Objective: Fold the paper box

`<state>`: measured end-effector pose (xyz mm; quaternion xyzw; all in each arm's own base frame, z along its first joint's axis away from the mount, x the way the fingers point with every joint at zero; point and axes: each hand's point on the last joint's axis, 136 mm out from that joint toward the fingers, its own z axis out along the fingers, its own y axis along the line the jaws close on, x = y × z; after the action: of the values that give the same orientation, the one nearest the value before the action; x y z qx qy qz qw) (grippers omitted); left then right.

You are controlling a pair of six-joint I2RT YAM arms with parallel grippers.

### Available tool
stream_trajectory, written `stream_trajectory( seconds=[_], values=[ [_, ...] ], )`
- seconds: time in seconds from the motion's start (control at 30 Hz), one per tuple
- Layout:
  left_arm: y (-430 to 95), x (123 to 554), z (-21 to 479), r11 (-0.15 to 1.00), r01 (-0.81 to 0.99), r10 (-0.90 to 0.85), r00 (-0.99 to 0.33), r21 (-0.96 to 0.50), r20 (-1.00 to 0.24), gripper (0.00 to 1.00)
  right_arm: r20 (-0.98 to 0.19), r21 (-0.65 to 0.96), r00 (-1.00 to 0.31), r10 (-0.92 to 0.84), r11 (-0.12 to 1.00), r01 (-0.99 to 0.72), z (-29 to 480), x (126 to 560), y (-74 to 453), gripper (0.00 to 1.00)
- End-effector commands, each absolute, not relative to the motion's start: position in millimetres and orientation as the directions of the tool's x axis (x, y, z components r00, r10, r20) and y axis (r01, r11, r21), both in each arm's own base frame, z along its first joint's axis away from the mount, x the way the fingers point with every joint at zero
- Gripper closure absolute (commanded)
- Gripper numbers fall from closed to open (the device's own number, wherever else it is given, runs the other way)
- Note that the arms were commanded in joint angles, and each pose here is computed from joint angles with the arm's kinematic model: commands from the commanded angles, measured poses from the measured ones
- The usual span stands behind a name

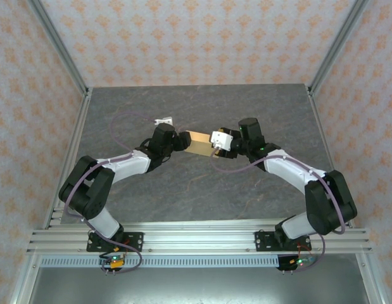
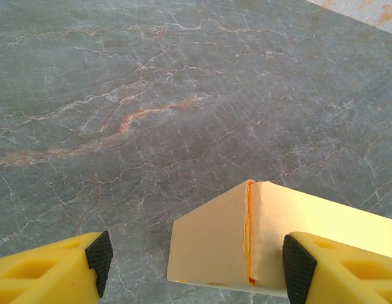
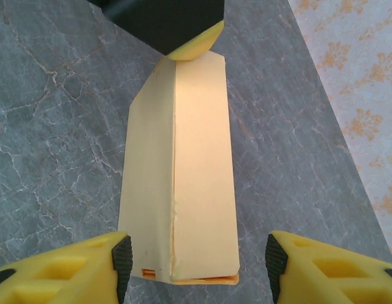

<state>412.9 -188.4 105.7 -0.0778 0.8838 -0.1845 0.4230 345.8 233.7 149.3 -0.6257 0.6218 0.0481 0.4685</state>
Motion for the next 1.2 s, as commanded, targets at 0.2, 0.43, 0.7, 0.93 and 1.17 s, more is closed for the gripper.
stream_trajectory(
  seconds=[0.2,0.43,0.7,0.93,1.17],
  values=[
    [-152.7,384.3,51.0,0.964,-0.096,-0.236,-0.730,-0.246,-0.641,0.27,-0.612,-0.370,0.059,-0.789,0.219,-0.903,88.2,326.5,218.9,0.37],
    [-156.9,384.9,54.4,0.957,-0.081,-0.251,-0.717,-0.280,-0.650,0.26,-0.746,-0.462,0.152,-0.648,0.340,-0.819,155.4,338.5,229.6,0.31],
    [-162.0,371.4,60.4,0.957,-0.006,-0.226,-0.646,-0.292,-0.729,0.24,-0.861,-0.495,0.228,-0.455,0.644,-0.583,252.4,363.6,210.5,0.01],
    [-163.3,346.7,61.5,0.979,0.009,-0.154,-0.630,-0.205,-0.761,0.18,-0.894,-0.424,0.083,-0.440,0.771,-0.475,283.9,374.3,180.4,0.01],
    [-137.2,339.3,104.1,0.981,-0.086,-0.192,-0.538,-0.172,-0.821,0.09,-0.947,-0.315,0.048,-0.316,0.894,-0.319,313.7,368.4,147.5,0.01]
  ],
)
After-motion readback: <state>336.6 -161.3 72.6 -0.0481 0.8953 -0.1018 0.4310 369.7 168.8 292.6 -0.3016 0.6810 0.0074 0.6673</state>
